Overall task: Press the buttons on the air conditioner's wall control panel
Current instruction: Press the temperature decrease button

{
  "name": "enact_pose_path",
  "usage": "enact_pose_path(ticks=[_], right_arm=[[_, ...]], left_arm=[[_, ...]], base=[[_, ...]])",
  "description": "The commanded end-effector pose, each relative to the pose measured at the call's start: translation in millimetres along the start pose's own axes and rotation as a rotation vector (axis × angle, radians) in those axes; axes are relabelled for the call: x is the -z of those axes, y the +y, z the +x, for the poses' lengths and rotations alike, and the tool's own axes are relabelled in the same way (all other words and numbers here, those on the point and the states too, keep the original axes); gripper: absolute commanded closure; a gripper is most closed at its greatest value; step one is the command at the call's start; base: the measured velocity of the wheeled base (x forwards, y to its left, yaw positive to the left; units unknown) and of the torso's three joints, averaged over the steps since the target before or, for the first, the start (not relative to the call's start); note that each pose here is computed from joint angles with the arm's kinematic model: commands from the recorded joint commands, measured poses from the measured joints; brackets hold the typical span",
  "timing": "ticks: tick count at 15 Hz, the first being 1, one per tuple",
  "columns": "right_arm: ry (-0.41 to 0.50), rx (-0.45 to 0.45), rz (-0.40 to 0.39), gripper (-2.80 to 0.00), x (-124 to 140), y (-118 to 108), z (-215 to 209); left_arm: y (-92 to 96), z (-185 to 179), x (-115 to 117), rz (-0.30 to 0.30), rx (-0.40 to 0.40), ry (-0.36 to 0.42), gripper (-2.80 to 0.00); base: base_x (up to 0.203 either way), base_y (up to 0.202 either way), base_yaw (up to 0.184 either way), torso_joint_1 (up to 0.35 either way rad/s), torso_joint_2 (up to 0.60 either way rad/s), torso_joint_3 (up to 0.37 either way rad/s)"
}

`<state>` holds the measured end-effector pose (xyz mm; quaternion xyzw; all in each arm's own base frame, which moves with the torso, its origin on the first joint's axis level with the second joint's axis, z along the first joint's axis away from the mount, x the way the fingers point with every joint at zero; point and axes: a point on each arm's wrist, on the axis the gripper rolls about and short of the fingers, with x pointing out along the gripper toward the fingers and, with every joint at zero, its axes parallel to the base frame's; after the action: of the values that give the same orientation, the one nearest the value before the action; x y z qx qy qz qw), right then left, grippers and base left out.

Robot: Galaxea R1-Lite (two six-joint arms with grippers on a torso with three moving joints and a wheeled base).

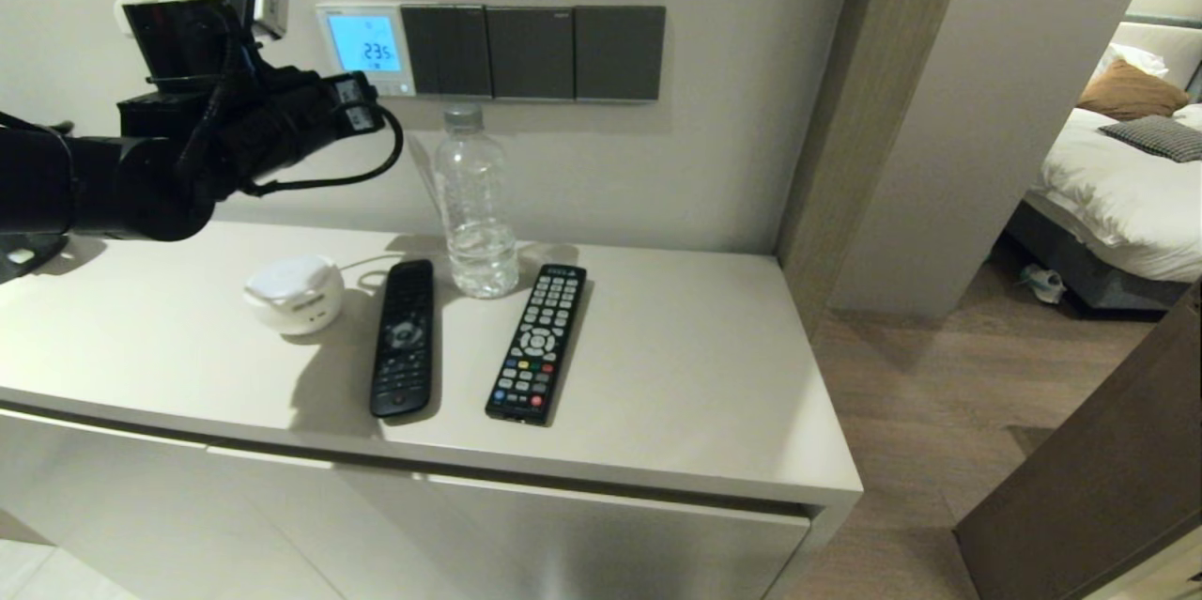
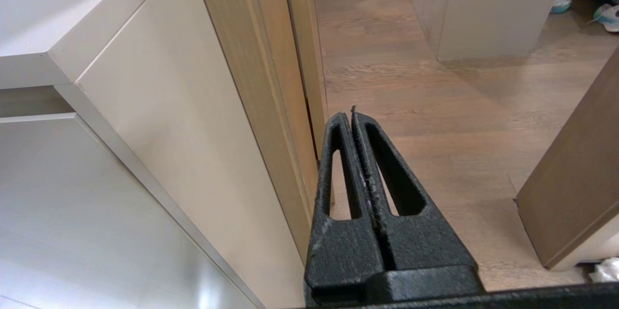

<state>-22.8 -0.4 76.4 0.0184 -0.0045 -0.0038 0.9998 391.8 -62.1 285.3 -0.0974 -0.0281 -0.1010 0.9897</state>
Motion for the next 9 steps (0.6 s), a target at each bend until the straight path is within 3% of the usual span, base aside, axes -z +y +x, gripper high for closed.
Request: enact_pose_path(ticks=[1,9], right_arm=[[0.003,0.000,0.000,0.00,0.4,0.0,0.2],[0.003,0.000,0.000,0.00,0.4,0.0,0.2]], left_arm=[[1.2,5.5,5.0,-0.002,-0.002,0.009,0.00],[1.7,9.7,6.9,-0.002,-0.002,0.011,0.00]], base=[[0.000,0.000,0.000,0.000,0.00,0.000],[0.000,0.000,0.000,0.000,0.00,0.000]])
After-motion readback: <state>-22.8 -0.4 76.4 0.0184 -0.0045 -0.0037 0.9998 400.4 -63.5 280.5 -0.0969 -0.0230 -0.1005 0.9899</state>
